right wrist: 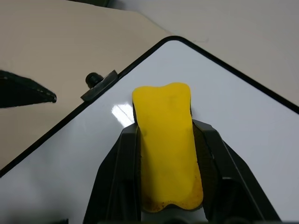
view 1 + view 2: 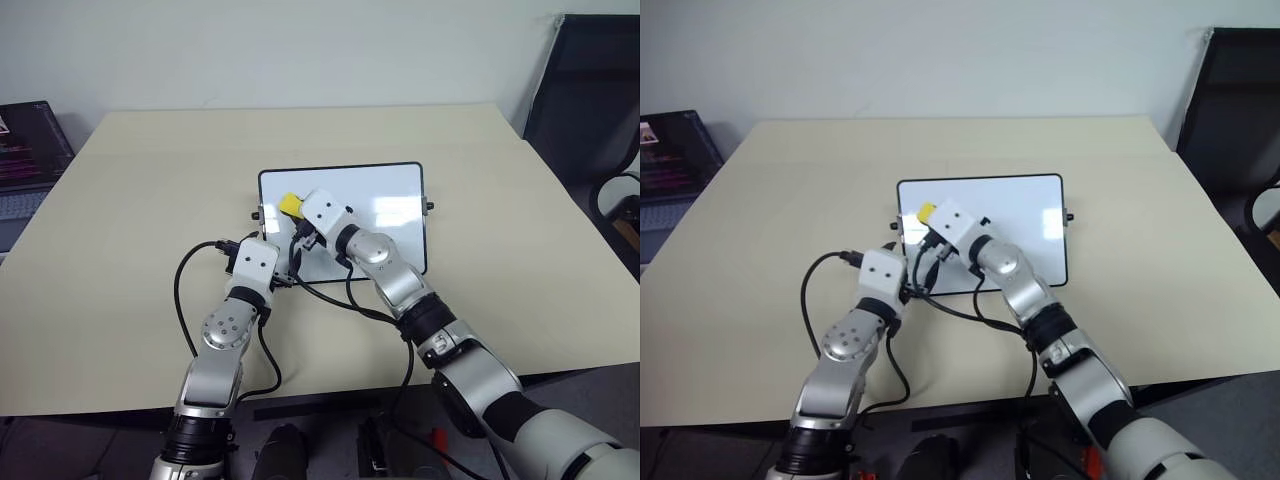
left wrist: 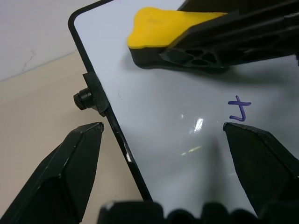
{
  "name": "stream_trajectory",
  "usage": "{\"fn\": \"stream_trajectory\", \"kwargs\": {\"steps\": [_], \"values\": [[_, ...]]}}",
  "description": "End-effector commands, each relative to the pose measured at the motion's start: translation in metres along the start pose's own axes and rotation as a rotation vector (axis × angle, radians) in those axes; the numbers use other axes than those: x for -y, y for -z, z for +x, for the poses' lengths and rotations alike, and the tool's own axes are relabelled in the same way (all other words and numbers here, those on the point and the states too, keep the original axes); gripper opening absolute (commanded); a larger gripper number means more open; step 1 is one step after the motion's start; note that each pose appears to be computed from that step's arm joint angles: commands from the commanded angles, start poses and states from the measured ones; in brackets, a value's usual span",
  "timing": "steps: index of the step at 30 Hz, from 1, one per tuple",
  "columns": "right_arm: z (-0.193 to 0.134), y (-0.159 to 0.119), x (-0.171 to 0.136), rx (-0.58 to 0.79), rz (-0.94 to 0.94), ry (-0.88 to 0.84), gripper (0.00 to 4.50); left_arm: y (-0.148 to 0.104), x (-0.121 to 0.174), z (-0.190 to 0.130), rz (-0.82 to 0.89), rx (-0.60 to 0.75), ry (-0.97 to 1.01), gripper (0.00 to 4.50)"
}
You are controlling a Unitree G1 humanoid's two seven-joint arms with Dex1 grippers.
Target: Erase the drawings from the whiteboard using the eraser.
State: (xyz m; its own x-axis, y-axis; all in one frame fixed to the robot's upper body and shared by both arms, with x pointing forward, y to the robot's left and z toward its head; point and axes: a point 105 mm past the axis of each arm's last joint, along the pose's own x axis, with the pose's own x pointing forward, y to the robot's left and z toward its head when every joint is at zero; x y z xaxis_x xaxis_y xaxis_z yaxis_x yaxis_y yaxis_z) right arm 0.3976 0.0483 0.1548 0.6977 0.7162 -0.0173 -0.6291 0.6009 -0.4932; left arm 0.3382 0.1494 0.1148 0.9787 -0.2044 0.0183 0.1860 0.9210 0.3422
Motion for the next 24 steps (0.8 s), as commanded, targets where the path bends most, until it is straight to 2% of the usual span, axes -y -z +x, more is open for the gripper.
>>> {"fn": "stream_trajectory", "kwargs": {"steps": [1, 7, 11, 17, 21, 24], "values": [[-0.014, 0.015, 0.006, -0.054, -0.036, 0.005, 1.18, -0.014, -0.001, -0.001, 0.011, 0.060, -0.004, 4.50], [-0.044, 0.043, 0.020, -0.135, -0.030, 0.048, 1.18, -0.015, 0.005, 0.001, 0.006, 0.065, 0.017, 4.50], [-0.051, 0.046, 0.027, -0.151, -0.034, 0.071, 1.18, -0.017, 0.007, 0.004, 0.005, 0.074, 0.028, 4.50], [-0.033, 0.021, 0.028, -0.079, -0.027, 0.091, 1.18, -0.018, 0.008, 0.008, 0.005, 0.082, 0.041, 4.50], [-0.014, -0.007, 0.022, 0.002, -0.020, 0.085, 1.18, -0.019, 0.008, 0.010, 0.006, 0.084, 0.042, 4.50], [-0.010, -0.010, 0.020, 0.011, -0.022, 0.081, 1.18, -0.018, 0.007, 0.009, 0.005, 0.083, 0.037, 4.50]]}}
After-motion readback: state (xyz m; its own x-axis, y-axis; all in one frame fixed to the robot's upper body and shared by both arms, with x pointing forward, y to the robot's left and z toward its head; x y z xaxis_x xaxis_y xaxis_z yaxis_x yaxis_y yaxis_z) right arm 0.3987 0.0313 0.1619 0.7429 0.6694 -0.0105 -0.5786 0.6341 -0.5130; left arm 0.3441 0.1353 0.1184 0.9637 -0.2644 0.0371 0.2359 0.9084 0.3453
